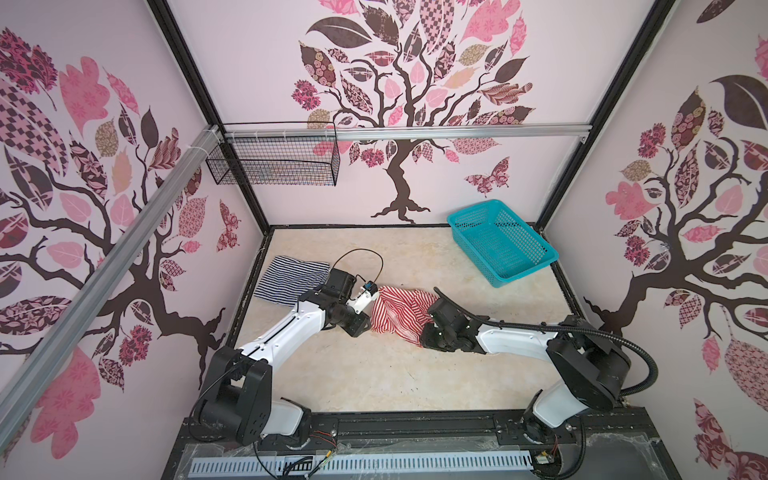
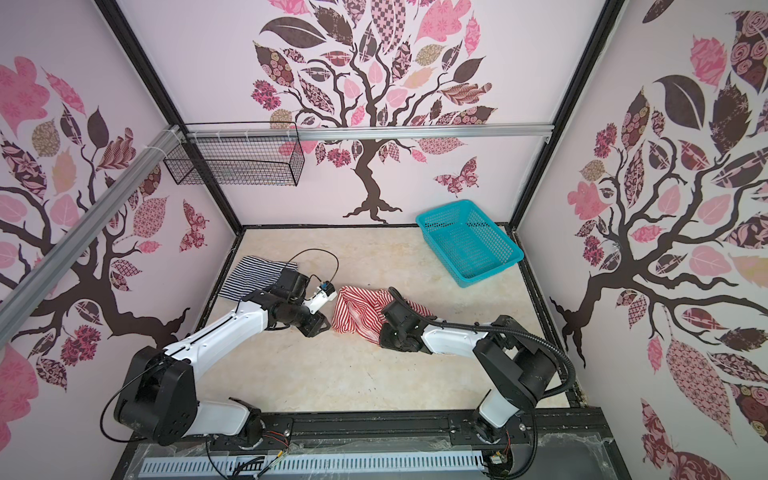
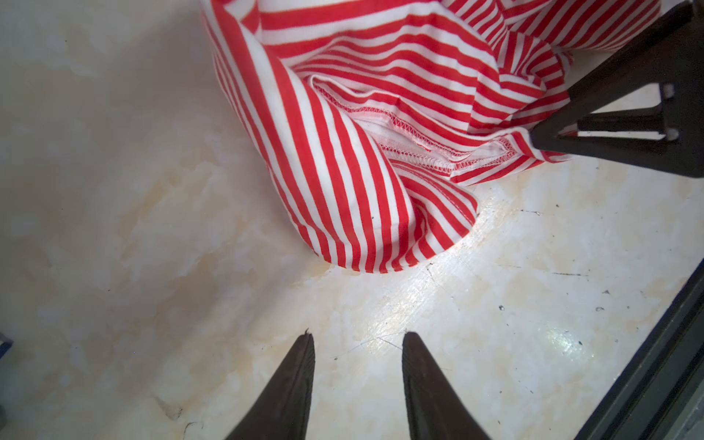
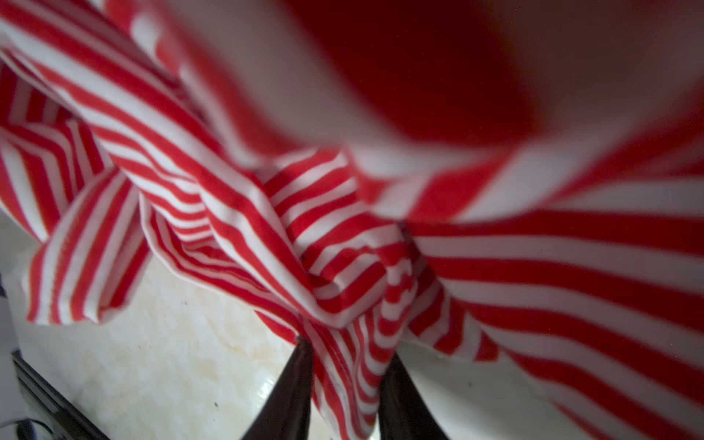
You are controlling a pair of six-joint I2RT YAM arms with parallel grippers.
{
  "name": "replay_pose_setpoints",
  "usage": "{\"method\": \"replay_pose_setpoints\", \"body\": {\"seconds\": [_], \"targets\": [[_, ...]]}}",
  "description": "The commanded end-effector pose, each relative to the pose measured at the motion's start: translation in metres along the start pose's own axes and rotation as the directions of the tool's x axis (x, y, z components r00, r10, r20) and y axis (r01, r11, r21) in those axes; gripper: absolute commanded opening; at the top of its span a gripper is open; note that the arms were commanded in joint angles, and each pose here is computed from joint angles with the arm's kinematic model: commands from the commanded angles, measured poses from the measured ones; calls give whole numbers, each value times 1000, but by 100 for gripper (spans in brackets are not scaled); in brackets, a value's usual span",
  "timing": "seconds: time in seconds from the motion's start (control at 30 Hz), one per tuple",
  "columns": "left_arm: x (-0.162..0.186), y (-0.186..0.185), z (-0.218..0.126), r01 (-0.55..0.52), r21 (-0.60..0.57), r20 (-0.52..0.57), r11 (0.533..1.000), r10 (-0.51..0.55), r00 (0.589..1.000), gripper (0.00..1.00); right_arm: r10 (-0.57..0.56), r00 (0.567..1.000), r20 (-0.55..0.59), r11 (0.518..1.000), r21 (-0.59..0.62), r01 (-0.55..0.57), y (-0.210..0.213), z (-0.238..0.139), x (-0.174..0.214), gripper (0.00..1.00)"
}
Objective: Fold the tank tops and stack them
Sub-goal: 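Grasp a red top corner with the left gripper while the right gripper holds on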
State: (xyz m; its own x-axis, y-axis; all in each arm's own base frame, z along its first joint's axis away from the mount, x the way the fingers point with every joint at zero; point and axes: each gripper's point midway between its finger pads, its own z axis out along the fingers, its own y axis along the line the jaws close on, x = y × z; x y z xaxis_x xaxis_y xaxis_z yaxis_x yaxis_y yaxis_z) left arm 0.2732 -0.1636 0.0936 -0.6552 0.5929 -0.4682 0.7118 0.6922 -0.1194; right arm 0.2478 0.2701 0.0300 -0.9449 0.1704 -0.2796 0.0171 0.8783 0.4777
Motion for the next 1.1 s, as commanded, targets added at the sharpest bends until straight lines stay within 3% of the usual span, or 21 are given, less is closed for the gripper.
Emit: {"method": "replay_pose_setpoints", "body": {"seconds": [0.0, 0.1, 0.37, 0.63, 0.87, 1.07], "targets": [[1, -1, -4, -19, -8, 18, 1000, 20, 1000, 42, 9, 999, 31, 997, -71, -7, 20, -20, -9, 12], [-2, -5, -6, -24, 9, 36, 1000, 24, 999, 43, 0, 997, 80, 989, -145, 11, 46, -51, -24, 0], [-10, -13, -8, -29, 56, 67, 998, 25, 997, 43, -20, 958, 287, 958, -269, 101, 105, -162, -73, 0], [-6, -16, 2, -38, 66, 64, 997, 34, 997, 45, -14, 965, 261, 966, -247, 80, 89, -149, -63, 1], [6, 1, 14, -65, -61, -16, 996, 65, 998, 44, -13, 965, 262, 967, -244, 80, 88, -146, -63, 1], [2, 17, -13, -84, -223, 79, 971, 104, 991, 44, -23, 966, 259, 966, -245, 89, 89, -146, -62, 1]]}}
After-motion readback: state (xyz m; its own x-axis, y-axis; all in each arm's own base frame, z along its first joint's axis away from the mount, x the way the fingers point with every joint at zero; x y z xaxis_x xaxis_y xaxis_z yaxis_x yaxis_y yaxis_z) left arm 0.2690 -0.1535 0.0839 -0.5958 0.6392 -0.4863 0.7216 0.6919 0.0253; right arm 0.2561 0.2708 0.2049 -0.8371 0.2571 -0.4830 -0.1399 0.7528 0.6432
